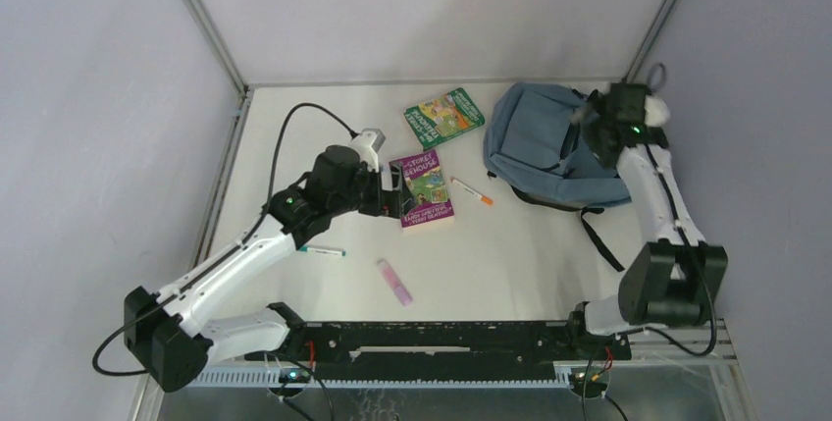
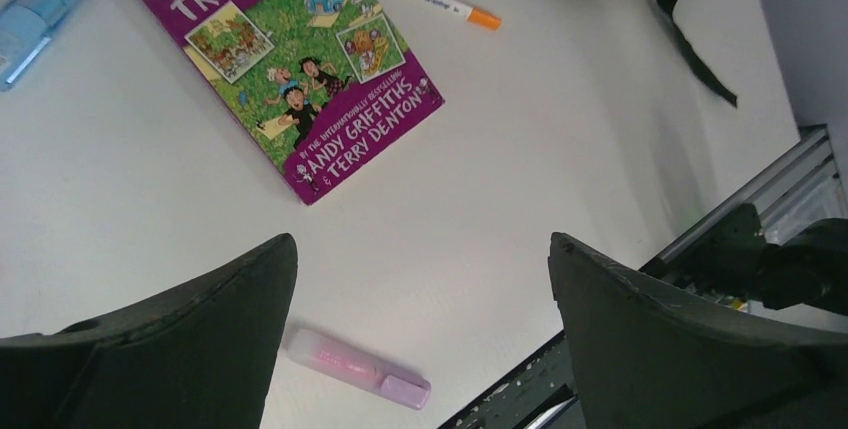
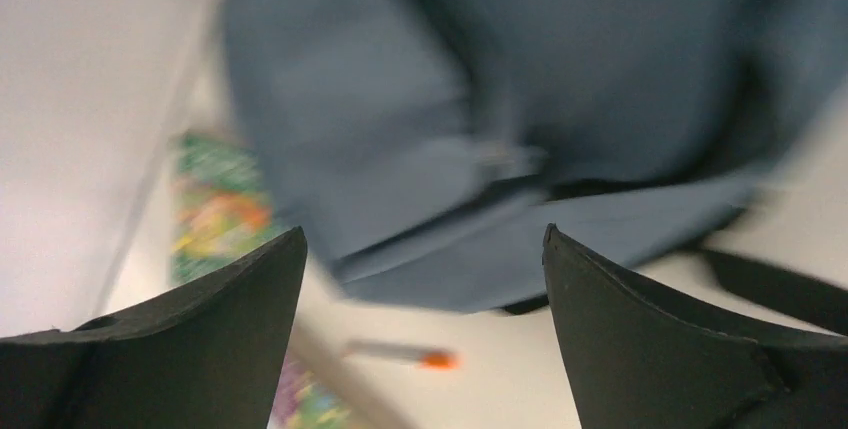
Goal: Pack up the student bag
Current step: Adjust the student bag at the center of the board.
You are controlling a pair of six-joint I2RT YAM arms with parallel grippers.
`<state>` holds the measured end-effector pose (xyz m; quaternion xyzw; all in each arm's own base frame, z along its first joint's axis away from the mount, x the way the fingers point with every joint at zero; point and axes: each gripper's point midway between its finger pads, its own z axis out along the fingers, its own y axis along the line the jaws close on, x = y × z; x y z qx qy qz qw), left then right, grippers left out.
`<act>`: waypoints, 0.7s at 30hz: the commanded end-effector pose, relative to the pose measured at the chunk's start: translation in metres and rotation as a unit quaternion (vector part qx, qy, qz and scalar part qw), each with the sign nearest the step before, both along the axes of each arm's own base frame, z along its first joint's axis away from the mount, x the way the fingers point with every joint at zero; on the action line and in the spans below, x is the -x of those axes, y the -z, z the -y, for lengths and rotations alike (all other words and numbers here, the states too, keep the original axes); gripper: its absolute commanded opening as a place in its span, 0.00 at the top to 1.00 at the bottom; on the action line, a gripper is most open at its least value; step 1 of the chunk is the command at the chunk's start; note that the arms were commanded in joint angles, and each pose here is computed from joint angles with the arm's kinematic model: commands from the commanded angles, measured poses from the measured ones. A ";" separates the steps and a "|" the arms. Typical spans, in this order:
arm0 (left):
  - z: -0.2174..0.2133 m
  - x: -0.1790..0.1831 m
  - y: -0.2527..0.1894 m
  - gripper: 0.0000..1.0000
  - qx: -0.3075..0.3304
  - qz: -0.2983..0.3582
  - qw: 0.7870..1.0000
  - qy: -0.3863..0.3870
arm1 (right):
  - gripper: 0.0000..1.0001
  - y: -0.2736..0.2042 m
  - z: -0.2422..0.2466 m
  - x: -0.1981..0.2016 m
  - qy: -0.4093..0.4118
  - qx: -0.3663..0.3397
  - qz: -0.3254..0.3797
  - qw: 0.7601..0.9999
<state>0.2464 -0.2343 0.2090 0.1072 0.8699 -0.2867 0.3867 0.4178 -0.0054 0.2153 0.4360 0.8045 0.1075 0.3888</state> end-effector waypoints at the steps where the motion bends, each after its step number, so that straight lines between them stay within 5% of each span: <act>1: 0.019 -0.004 -0.015 0.00 0.006 0.011 1.000 0.029 | 0.02 0.057 0.088 0.071 0.082 0.049 -0.078 0.992; 14: 0.048 -0.007 -0.016 0.00 0.011 0.006 0.998 0.060 | 0.08 0.117 0.124 0.039 0.068 -0.071 -0.084 0.992; 16: 0.049 -0.007 -0.015 0.00 0.010 0.005 0.998 0.061 | 0.33 0.123 0.121 0.041 0.066 -0.075 -0.092 0.991; 19: 0.050 -0.007 -0.015 0.00 0.013 0.003 0.998 0.062 | 0.98 0.129 0.113 0.062 0.084 -0.085 -0.106 0.987; 21: 0.055 -0.008 -0.018 0.00 0.023 -0.002 0.998 0.065 | 1.00 0.130 0.099 0.084 0.095 -0.102 -0.104 0.985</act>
